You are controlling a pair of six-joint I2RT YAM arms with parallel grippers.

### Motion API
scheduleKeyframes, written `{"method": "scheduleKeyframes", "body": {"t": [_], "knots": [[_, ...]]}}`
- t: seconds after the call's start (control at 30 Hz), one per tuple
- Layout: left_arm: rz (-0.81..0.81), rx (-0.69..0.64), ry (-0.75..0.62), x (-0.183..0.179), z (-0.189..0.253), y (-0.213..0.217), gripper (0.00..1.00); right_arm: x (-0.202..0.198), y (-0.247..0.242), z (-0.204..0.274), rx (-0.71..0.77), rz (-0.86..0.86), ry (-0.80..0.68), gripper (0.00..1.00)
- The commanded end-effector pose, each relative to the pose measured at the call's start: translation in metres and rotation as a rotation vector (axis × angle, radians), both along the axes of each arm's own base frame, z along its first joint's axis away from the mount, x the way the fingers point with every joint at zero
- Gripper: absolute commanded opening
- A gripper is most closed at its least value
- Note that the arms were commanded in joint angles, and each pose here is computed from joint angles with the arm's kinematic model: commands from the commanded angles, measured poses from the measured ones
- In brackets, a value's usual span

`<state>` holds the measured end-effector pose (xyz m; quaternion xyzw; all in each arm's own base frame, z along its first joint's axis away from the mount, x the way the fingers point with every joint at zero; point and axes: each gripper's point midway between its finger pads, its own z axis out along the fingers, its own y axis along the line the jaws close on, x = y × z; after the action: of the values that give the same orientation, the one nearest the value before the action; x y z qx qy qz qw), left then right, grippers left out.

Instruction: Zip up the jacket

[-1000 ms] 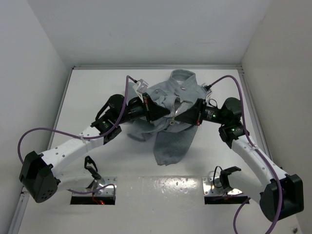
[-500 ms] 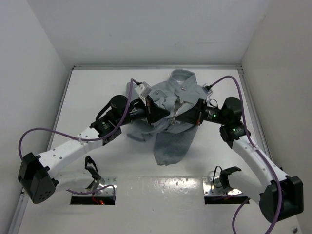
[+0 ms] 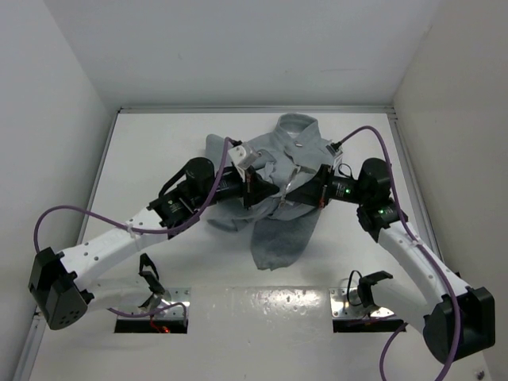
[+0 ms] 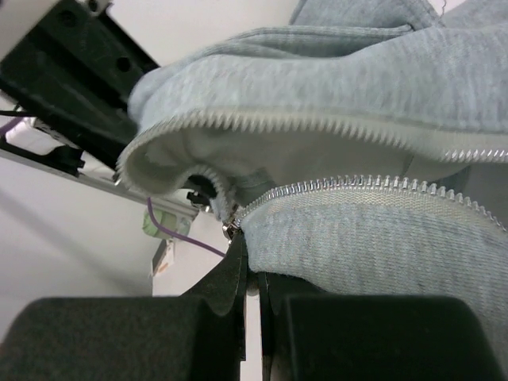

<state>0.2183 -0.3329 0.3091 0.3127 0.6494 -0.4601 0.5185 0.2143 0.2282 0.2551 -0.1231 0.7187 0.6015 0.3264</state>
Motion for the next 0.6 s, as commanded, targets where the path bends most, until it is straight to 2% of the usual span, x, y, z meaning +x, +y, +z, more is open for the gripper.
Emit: {"method": "scheduleKeyframes", "body": {"t": [0.0,0.1,0.3,0.57], "knots": [[-0.132,-0.033,-0.174,-0.030,0.042,-0.012,0.00,0.011,0.001,0.026,0.005,-0.040,-0.104,0.00],[-0.148,-0.009,-0.202,-0.034,0.042,-0.017,0.00,0.011,0.000,0.026,-0.007,-0.039,-0.120,0.00],[-0.152,0.033,-0.174,-0.038,0.027,-0.018,0.00,0.007,0.001,0.035,0.027,-0.044,-0.151,0.00],[-0.076,0.070,-0.127,-0.029,0.008,-0.010,0.00,0.002,-0.002,0.054,0.064,-0.053,-0.230,0.00]]}}
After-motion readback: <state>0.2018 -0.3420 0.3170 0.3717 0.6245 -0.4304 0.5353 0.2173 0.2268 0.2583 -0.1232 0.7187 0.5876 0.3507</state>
